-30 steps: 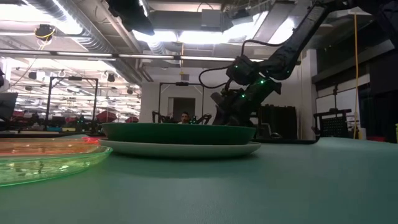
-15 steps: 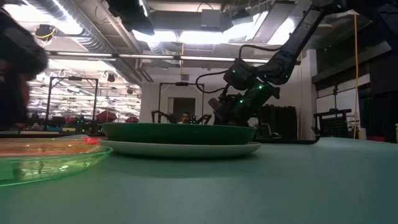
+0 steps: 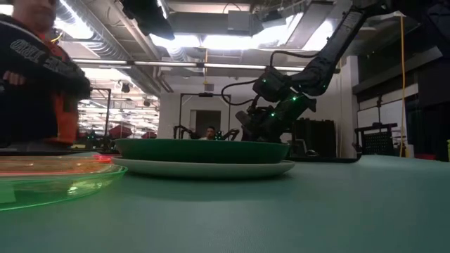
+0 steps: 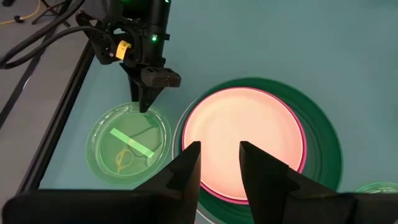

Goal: Stack plastic plates
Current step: Stack the top transparent green plate on top of the peach plate

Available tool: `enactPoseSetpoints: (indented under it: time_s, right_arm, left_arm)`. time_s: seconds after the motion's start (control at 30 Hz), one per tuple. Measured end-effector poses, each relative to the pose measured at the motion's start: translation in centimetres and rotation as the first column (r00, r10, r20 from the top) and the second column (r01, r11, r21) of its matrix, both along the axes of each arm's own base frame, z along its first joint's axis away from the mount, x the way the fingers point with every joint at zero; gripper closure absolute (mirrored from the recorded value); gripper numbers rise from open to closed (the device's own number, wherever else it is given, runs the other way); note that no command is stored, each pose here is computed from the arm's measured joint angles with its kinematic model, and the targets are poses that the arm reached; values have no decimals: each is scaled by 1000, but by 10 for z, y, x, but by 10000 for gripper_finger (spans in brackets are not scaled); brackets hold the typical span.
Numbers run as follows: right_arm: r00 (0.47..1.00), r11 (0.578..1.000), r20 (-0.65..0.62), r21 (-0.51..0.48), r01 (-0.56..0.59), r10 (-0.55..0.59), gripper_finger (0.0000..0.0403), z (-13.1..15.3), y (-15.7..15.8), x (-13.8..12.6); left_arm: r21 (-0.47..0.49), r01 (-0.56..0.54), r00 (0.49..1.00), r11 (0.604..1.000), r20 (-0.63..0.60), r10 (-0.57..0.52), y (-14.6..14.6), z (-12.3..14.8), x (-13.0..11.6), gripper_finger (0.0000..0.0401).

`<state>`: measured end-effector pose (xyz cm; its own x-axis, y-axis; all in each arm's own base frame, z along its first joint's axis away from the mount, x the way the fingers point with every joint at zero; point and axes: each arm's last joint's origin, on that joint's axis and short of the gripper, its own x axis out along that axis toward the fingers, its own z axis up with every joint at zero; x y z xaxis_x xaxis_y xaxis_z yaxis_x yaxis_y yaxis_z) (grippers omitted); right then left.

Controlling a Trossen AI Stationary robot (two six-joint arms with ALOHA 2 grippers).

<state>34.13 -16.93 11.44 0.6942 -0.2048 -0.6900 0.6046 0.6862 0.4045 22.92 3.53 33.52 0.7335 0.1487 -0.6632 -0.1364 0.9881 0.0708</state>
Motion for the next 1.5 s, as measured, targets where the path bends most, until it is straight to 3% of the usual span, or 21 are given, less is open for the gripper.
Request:
enactPoseSetpoints:
  time_s: [1.5]
  right_arm:
    - [1000, 1000, 1, -7, 8, -8, 360, 0, 0, 0]
  left_arm:
    - [0, 0, 1000, 1000, 0, 0, 0, 0, 0, 297]
